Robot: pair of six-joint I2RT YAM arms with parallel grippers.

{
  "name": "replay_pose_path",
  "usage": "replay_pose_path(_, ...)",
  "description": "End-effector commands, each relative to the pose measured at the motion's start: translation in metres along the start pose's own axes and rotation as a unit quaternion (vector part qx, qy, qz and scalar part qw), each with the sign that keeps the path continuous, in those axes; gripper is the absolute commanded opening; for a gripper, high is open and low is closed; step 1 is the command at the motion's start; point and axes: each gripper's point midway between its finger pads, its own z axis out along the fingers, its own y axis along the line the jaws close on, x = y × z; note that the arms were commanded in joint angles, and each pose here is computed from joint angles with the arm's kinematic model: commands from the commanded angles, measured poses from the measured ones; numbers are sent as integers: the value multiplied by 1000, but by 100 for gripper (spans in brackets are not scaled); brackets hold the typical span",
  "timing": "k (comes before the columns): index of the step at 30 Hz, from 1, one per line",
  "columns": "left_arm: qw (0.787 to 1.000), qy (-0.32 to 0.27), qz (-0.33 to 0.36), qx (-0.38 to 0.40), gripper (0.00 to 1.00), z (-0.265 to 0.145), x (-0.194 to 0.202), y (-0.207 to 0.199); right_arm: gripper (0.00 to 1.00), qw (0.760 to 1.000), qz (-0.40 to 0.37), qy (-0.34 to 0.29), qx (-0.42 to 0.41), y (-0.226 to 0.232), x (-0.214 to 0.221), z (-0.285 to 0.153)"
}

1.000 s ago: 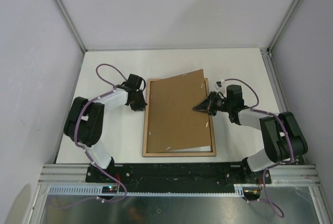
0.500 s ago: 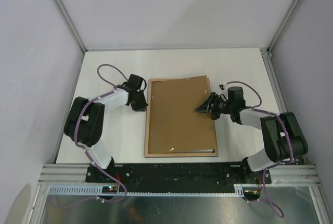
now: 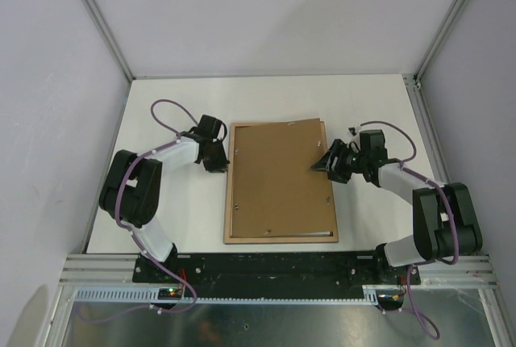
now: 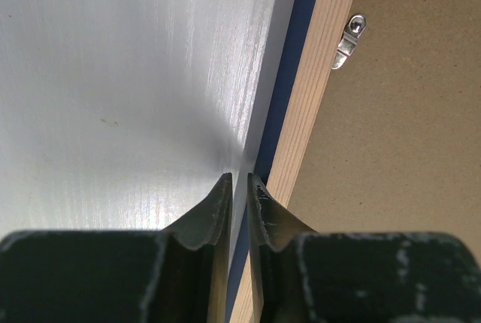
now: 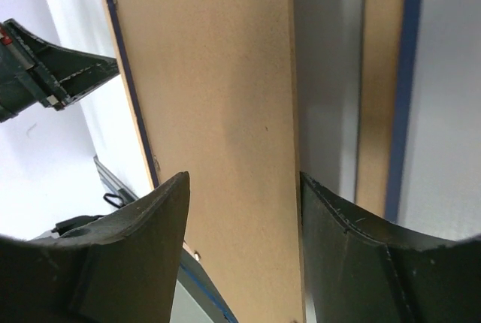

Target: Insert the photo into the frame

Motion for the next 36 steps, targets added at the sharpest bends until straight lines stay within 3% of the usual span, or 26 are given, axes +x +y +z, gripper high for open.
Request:
replay_pose_path(1, 1000, -9, 4, 19, 17, -2, -3, -9, 63, 999, -24, -31, 19, 5, -21, -16)
replay_pose_path(15, 1000, -9, 4, 21, 17, -3, -4, -11, 63, 989, -52, -65, 122, -16, -26, -37)
replay_pose_path(26, 999, -28, 6, 27, 20, -18, -5, -9, 67, 957, -103, -85, 258, -37, 3, -49)
replay_pose_path(36, 998, -37, 10, 57, 42, -41, 24, -12, 74, 950, -107, -85, 281, -47, 41, -54)
